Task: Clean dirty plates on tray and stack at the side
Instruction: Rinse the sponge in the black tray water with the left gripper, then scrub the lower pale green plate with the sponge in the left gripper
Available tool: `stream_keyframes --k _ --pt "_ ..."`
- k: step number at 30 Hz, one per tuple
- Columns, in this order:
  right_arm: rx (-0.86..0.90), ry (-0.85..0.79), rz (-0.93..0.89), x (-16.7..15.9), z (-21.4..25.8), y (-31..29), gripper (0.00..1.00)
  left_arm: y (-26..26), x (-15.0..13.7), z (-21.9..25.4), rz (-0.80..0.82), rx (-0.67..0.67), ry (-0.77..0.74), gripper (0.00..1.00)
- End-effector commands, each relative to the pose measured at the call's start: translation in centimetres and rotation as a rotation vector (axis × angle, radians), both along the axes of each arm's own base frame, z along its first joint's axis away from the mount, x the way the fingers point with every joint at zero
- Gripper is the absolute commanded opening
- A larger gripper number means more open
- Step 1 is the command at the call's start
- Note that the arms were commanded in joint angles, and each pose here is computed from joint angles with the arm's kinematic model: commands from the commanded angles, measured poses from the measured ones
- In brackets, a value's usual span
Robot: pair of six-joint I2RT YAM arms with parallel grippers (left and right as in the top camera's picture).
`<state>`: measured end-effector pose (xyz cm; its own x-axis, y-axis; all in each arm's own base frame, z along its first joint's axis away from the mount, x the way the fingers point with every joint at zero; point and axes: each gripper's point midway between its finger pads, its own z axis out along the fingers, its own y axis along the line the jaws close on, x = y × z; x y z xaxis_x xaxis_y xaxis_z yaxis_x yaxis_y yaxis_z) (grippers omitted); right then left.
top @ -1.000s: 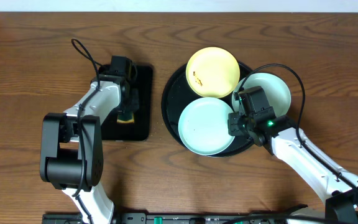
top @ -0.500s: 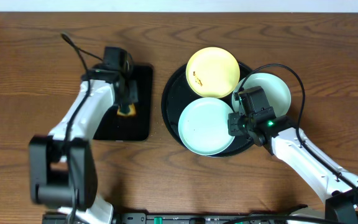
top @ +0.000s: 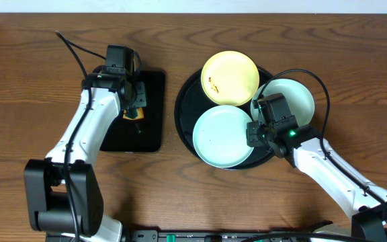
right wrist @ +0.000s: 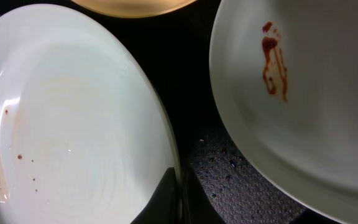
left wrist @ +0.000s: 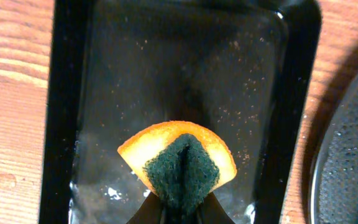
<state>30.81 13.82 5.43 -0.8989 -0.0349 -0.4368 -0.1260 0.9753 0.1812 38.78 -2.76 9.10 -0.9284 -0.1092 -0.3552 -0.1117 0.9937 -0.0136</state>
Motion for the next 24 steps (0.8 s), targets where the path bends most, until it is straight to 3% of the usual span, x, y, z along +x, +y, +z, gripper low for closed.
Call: stream_keyframes --k 1,7,9,18,24 --pt "0.013 0.014 0.003 -0.4 -0.2 0.3 0.01 -0.4 0.3 -0.4 0.006 -0.031 0.007 0.07" --pt "0.013 0.014 0.003 -0.4 -0.2 0.3 0.01 -10.2 0.1 3.3 -0.142 -0.56 0.012 0.07" --pt "0.013 0.014 0.003 -0.4 -0.2 0.3 0.01 -12.9 -0.7 4.0 -0.193 -0.635 0.035 0.08" --pt "0.013 0.014 0.002 -0.3 -0.2 0.3 0.01 -21.7 -5.6 2.6 -0.424 -0.574 0.098 0.08" --pt "0.012 0.016 0.003 -0.4 -0.3 0.3 0.01 -24.7 -6.5 2.2 -0.477 -0.47 0.039 0.08"
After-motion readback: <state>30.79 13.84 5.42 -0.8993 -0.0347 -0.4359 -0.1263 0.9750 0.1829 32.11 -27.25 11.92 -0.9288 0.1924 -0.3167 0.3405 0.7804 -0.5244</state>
